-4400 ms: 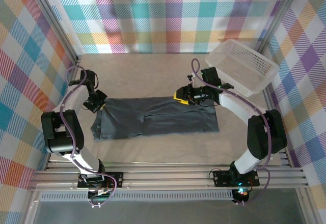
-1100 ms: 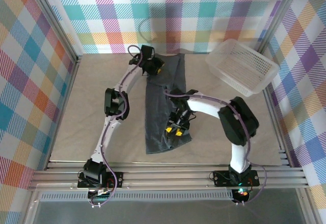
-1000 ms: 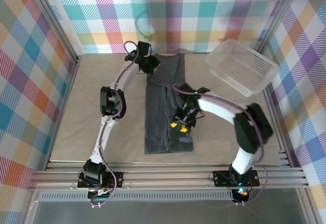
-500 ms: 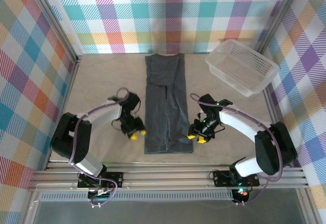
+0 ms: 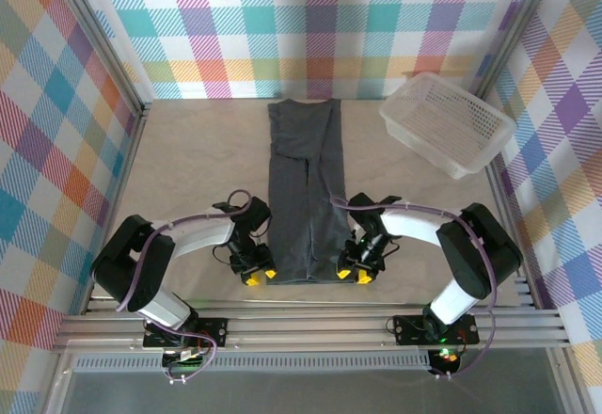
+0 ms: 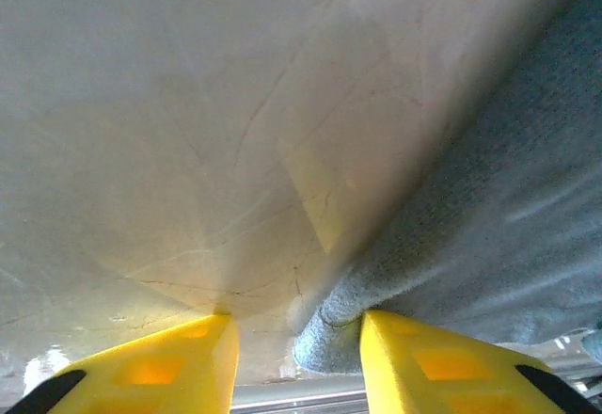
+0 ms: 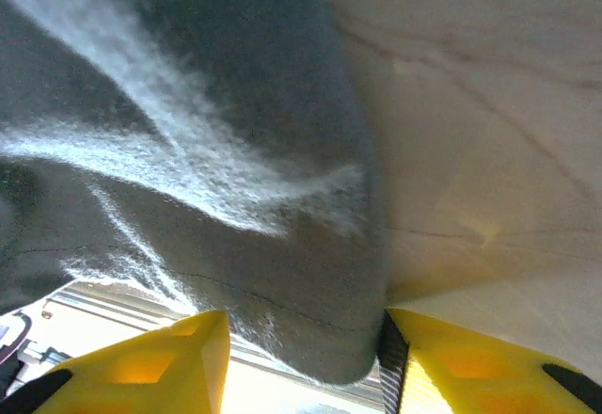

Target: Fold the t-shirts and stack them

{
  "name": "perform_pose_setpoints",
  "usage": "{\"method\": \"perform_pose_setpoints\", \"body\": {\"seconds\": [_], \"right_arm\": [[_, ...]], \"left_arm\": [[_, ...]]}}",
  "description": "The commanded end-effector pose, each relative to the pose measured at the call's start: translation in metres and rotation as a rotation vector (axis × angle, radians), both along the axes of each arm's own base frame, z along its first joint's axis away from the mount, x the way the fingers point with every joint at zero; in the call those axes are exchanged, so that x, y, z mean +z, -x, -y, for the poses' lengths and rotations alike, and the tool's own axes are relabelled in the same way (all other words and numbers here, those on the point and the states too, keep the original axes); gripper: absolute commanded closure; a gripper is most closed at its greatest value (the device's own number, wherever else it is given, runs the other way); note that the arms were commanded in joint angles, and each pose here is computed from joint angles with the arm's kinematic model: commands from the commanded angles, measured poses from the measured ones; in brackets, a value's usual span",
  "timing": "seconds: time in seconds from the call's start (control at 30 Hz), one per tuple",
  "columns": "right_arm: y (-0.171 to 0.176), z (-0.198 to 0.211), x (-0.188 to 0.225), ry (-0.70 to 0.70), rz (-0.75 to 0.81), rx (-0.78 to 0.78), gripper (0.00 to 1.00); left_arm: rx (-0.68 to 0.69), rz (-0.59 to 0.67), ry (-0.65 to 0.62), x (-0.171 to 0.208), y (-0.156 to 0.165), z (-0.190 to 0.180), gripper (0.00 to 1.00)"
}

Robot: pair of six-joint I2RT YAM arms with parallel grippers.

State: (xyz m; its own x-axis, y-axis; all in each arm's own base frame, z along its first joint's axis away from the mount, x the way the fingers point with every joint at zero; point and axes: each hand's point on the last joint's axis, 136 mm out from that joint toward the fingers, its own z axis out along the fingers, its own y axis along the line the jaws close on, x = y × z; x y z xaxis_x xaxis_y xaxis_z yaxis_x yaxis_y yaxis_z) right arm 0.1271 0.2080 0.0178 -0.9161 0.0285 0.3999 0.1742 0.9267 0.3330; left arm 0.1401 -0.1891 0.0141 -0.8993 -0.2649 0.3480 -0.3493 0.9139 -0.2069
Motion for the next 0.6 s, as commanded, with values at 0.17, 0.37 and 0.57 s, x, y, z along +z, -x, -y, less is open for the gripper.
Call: {"method": "perform_pose_setpoints", "body": {"seconds": [0.17, 0.37, 0.57], "right_arm": [[-0.022, -0.016, -0.004, 0.014, 0.039, -0.053, 0.71], [-0.028, -0.016, 0.006, 0.012, 0.075, -0.082, 0.99], [-0.012, -0.013, 0.028, -0.019, 0.049, -0.074, 1.00]], "left_arm": [[-0.023, 0.110, 0.050, -0.009, -0.035, 0.044, 0.75], [-0.029, 0.142, 0.004, 0.001, -0.038, 0.036, 0.94], [-0.028, 0.132, 0.027, 0.017, -0.020, 0.025, 1.00]]}}
